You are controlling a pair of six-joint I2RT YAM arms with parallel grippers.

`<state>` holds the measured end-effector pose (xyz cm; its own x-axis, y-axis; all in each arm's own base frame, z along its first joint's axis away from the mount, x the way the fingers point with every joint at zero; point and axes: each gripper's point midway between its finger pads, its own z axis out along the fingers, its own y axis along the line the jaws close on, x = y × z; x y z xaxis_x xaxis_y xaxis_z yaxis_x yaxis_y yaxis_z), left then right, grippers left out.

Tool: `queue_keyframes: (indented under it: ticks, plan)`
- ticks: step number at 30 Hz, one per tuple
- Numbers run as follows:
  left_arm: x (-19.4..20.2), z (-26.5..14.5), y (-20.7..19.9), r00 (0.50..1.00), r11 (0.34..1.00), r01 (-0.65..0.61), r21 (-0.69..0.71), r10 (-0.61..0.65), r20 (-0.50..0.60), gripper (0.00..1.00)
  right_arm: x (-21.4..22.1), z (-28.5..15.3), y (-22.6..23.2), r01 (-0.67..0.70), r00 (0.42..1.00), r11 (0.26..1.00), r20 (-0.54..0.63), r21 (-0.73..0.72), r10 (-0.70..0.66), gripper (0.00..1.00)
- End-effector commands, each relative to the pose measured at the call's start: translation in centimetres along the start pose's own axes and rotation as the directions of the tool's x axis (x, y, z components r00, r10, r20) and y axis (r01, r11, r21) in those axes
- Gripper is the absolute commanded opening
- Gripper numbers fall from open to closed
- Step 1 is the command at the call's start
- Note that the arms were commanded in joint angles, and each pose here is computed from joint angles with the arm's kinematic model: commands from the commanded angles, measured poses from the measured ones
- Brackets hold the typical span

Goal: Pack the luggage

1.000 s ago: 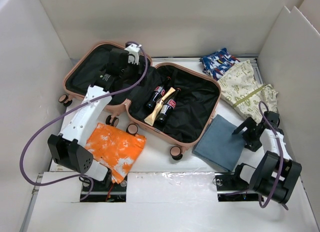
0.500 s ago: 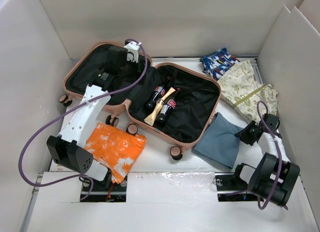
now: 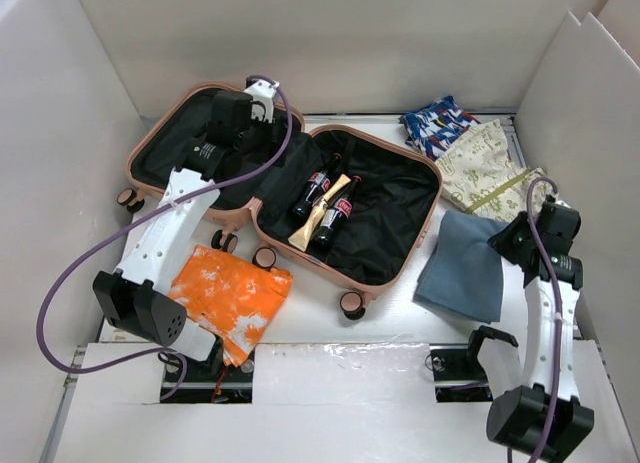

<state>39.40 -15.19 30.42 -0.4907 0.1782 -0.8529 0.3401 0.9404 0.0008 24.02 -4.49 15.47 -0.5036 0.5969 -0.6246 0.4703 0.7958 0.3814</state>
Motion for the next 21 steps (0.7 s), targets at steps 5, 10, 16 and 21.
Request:
queue_keyframes:
  ticks: [5,10,16,21]
  plan:
    - [-2.2,-1.2,0.6,0.998,1.000,-0.011,-0.021,0.012,0.062,0.77,-5.3,-5.3,4.0,0.009,0.981,1.000,0.193,-0.026,-0.004,0.00]
    - [-2.6,-1.0,0.8,0.997,0.999,-0.019,-0.035,0.021,0.071,0.77,-7.8,-9.3,10.6,0.008,0.961,0.988,0.273,-0.156,0.036,0.00]
    - [-1.6,-0.4,2.9,0.999,0.996,-0.008,-0.091,0.013,0.048,0.77,-10.7,-14.3,19.3,0.022,0.927,0.942,0.360,-0.334,0.106,0.00]
    - [-1.3,-0.8,6.4,0.996,0.991,0.072,-0.114,-0.066,0.054,0.77,-11.8,-18.6,29.1,0.064,0.914,0.867,0.378,-0.495,0.148,0.00]
